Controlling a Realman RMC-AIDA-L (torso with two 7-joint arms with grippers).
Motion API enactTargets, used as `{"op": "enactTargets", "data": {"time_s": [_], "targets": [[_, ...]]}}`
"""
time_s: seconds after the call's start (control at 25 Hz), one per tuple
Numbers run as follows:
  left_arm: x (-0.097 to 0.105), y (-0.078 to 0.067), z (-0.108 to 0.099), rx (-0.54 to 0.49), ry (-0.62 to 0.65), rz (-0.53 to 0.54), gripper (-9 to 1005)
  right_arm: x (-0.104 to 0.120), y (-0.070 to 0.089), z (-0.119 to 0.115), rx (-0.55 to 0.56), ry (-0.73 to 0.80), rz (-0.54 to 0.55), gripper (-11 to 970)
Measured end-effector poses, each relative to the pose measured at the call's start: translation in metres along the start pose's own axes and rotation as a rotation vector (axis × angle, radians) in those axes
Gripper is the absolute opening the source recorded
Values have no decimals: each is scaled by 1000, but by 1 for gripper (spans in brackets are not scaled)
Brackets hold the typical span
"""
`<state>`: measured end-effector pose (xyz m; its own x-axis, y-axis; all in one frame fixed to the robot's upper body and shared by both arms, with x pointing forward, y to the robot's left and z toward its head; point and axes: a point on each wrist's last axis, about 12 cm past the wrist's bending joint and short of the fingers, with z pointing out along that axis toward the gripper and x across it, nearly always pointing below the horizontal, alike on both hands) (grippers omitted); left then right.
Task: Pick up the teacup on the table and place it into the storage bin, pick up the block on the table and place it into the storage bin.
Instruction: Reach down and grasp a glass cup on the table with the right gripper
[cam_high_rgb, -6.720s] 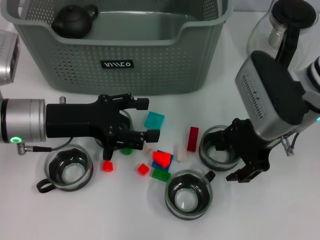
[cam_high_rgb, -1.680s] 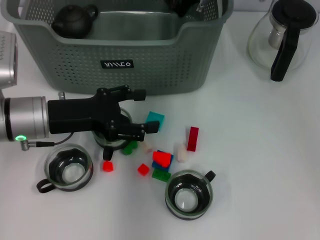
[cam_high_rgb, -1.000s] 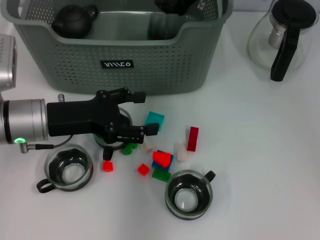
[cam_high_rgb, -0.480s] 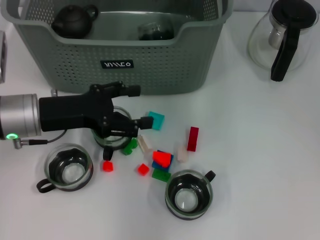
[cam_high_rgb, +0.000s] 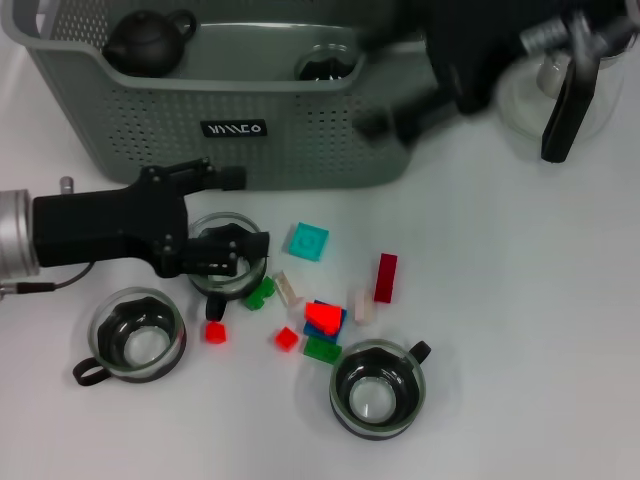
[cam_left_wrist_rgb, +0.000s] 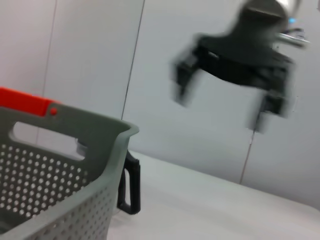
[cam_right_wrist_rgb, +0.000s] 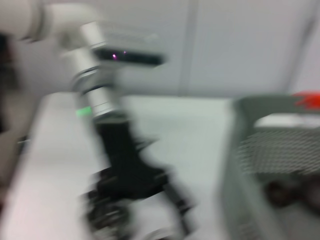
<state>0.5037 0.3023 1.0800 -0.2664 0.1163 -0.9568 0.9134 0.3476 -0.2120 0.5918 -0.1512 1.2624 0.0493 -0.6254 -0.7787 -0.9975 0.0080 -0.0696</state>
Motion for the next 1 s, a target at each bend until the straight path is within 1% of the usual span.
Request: {"op": "enactTargets", "data": {"time_s": [0.2, 0.44, 0.56, 0.76, 1.0], "targets": [[2, 0, -7, -20, 10, 0, 933, 6, 25, 6, -129, 52, 0, 815], [6, -1, -10, -37, 16, -7, 933, 11, 46, 23, -268, 158, -26, 812], [8, -2, -10, -41, 15, -14, 933, 14, 53, 34, -307, 224, -43, 810], [11, -3, -11, -60, 5, -27, 933, 18, 62, 57, -339, 331, -74, 810], [12, -3, -12, -71, -1, -34, 933, 18, 75, 78, -377, 405, -110, 813]]}}
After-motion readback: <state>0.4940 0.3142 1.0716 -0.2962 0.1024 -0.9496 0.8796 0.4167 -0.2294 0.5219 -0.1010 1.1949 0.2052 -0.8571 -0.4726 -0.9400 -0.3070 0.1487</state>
